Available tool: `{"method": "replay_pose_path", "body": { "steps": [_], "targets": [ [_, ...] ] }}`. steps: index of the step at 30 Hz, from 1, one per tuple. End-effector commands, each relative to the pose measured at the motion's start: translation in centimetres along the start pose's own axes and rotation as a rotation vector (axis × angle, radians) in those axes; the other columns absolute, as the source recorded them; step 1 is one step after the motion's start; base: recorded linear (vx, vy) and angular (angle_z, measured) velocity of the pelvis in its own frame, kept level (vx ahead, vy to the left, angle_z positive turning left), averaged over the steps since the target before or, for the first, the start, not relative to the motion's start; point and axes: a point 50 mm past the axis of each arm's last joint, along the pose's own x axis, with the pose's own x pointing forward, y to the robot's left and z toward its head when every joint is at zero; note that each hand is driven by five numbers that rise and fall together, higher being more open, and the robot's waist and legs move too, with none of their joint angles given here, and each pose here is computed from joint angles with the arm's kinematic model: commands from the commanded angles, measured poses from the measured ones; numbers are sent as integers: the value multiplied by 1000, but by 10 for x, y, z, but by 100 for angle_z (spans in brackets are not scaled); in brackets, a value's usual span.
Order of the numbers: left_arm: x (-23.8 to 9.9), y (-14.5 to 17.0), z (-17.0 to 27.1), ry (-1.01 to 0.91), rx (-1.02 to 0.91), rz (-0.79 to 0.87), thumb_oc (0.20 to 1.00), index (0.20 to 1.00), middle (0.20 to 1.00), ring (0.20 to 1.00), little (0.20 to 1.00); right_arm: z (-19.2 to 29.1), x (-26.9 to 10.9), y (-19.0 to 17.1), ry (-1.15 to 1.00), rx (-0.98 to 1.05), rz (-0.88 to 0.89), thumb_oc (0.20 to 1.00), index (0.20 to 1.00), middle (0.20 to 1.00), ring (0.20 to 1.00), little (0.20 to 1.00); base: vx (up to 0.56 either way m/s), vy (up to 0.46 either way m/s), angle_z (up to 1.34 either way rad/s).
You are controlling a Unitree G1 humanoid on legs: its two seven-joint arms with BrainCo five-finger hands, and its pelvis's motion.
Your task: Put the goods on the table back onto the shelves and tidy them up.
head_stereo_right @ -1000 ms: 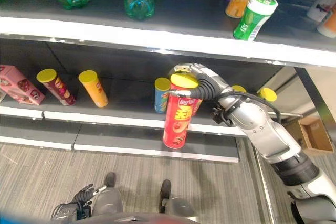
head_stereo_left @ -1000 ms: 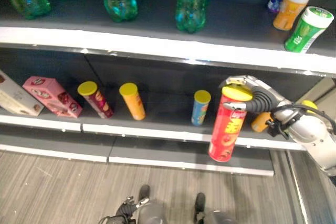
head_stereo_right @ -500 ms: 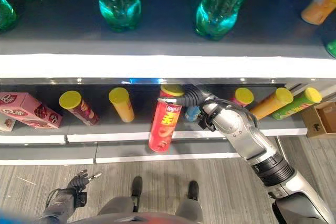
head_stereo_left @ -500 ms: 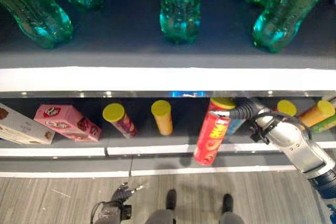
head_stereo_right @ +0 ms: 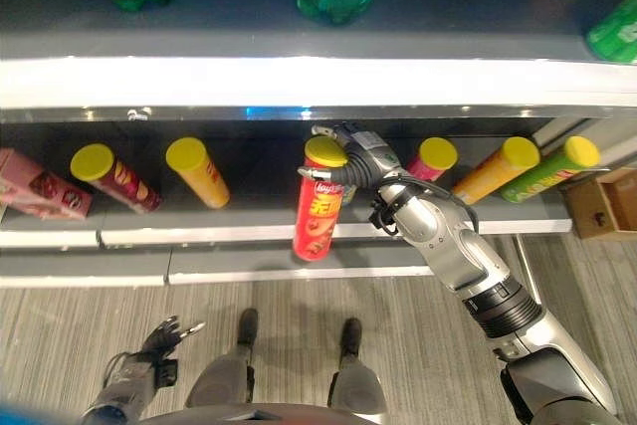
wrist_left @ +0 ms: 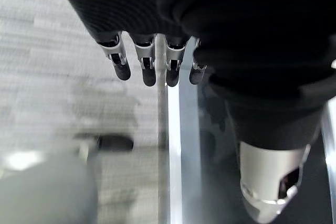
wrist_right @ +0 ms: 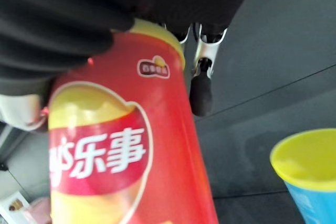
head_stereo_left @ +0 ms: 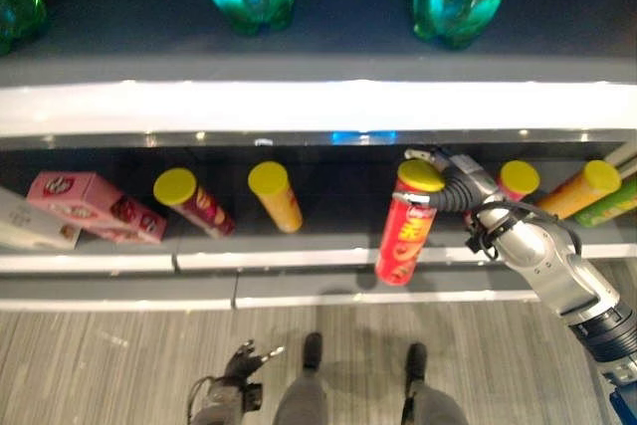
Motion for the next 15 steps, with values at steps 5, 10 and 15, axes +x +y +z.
{"method": "replay_pose_path", "body": {
  "steps": [5,10,15],
  "targets": [
    [5,12,11,-16,51,48,1000,1000,1000,1000,1000,22,30,-37,-127,-144,-217,200,200,200,200,200,-31,-18,8],
    [5,7,15,-35,59,37,1000,1000,1000,1000,1000,22,40,-53,-123,-261,-290,200,200,200,200,200,-14,3,16],
    [6,4,19,-48,70,39,1000,1000,1000,1000,1000,23,43,-62,-122,-322,-341,200,200,200,200,200,4,19,17]
  ]
}}
